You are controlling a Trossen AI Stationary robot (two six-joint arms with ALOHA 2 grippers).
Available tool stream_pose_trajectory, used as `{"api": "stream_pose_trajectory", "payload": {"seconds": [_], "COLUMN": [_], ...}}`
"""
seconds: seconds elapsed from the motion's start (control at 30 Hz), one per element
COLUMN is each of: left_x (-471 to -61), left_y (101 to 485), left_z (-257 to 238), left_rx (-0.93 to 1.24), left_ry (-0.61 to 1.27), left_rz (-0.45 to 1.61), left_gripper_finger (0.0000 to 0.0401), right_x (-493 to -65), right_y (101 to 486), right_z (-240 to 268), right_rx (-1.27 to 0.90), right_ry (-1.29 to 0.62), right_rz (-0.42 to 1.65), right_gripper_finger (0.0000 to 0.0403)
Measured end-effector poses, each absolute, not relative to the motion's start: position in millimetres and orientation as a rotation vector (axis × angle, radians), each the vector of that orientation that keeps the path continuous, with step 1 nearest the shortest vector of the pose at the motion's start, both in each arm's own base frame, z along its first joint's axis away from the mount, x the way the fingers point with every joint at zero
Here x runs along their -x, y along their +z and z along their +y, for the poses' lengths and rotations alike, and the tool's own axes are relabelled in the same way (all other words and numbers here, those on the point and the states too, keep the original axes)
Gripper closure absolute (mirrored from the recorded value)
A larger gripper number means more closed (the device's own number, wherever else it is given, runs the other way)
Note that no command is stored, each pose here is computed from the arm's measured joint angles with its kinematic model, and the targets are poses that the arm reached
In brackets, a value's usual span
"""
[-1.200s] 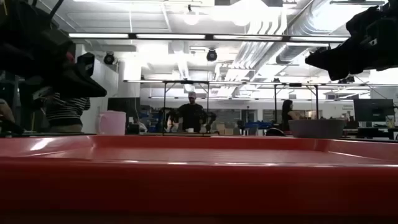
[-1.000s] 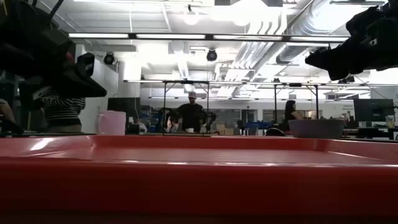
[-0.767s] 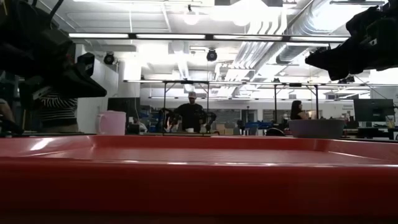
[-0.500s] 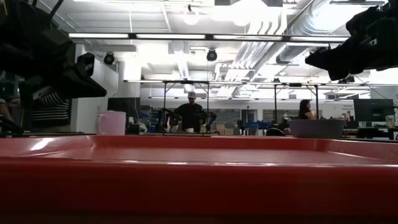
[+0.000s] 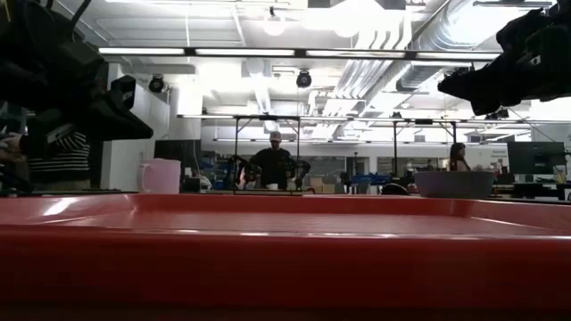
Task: Set up tray
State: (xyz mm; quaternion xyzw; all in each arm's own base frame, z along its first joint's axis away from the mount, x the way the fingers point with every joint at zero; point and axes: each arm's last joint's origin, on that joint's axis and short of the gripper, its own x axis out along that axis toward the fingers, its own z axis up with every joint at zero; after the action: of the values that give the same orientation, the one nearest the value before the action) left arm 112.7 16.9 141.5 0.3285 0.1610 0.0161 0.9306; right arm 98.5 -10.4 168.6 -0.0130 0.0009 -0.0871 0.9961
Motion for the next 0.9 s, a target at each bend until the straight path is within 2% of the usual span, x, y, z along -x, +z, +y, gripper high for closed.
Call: {"api": "stream_pose_trajectory", "payload": {"seconds": [0.63, 0.9], "left_x": [-112.7, -112.7], "left_y": [141.5, 141.5], "left_z": [16.8, 16.8], "left_rx": [-0.672, -0.524], "left_ry": [0.032, 0.057], "left_rz": [0.329, 0.323], "left_gripper_finger": [0.0368, 0.0368], "right_x": [-98.5, -98.5], "right_y": [168.6, 168.7], "right_z": [-10.4, -10.4], "right_rx": [0.026, 0.026], "right_ry": [-0.174, -0.174], "right_rz": [0.002, 0.002], "right_gripper_finger": [0.0402, 0.0402]}}
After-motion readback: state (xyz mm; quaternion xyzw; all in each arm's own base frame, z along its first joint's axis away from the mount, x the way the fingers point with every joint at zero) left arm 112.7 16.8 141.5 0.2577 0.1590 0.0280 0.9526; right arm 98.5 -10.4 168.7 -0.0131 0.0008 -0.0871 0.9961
